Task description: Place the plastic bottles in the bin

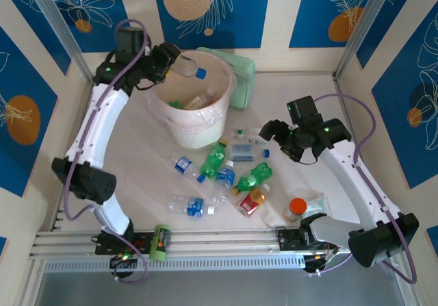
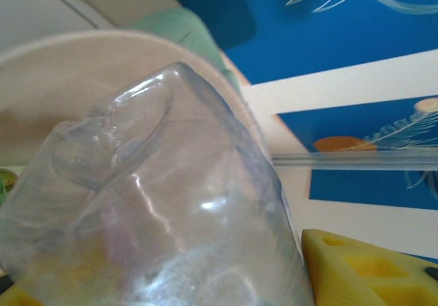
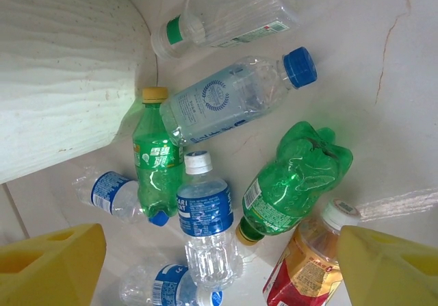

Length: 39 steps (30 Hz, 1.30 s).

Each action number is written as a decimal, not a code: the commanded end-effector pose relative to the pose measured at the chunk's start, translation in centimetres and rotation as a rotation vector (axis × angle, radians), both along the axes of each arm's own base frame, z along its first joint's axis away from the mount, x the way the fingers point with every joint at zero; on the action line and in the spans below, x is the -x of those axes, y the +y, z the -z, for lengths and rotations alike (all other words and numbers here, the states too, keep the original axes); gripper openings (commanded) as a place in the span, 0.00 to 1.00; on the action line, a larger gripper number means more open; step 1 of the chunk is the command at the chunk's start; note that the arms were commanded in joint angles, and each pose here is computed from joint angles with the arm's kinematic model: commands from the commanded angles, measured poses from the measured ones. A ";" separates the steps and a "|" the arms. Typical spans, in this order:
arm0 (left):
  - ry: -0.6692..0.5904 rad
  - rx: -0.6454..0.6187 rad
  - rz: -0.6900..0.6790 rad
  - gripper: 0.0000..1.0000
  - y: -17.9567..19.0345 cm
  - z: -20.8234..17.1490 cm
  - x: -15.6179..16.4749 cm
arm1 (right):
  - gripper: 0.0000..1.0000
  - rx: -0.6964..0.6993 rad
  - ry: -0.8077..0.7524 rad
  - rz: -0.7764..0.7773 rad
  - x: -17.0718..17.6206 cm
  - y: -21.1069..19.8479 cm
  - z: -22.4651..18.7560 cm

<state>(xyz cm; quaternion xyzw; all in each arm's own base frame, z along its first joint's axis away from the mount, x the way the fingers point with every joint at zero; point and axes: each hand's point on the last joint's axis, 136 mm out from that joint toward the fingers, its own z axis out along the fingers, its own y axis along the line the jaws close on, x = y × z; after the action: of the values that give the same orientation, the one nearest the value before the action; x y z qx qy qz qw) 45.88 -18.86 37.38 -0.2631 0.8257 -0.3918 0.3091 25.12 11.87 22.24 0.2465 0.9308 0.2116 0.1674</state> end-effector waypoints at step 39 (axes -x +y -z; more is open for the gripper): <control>-0.080 -0.563 0.402 0.78 2.3 8.0 17.9 | 0.97 0.215 0.157 -0.203 -14.1 0.3 8.3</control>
<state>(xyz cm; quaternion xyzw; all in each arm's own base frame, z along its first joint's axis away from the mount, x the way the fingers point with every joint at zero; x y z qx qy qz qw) 28.01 -17.19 31.11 0.0231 0.9162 -0.2292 0.3279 38.80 12.28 14.26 0.1674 0.9728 0.1236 0.1019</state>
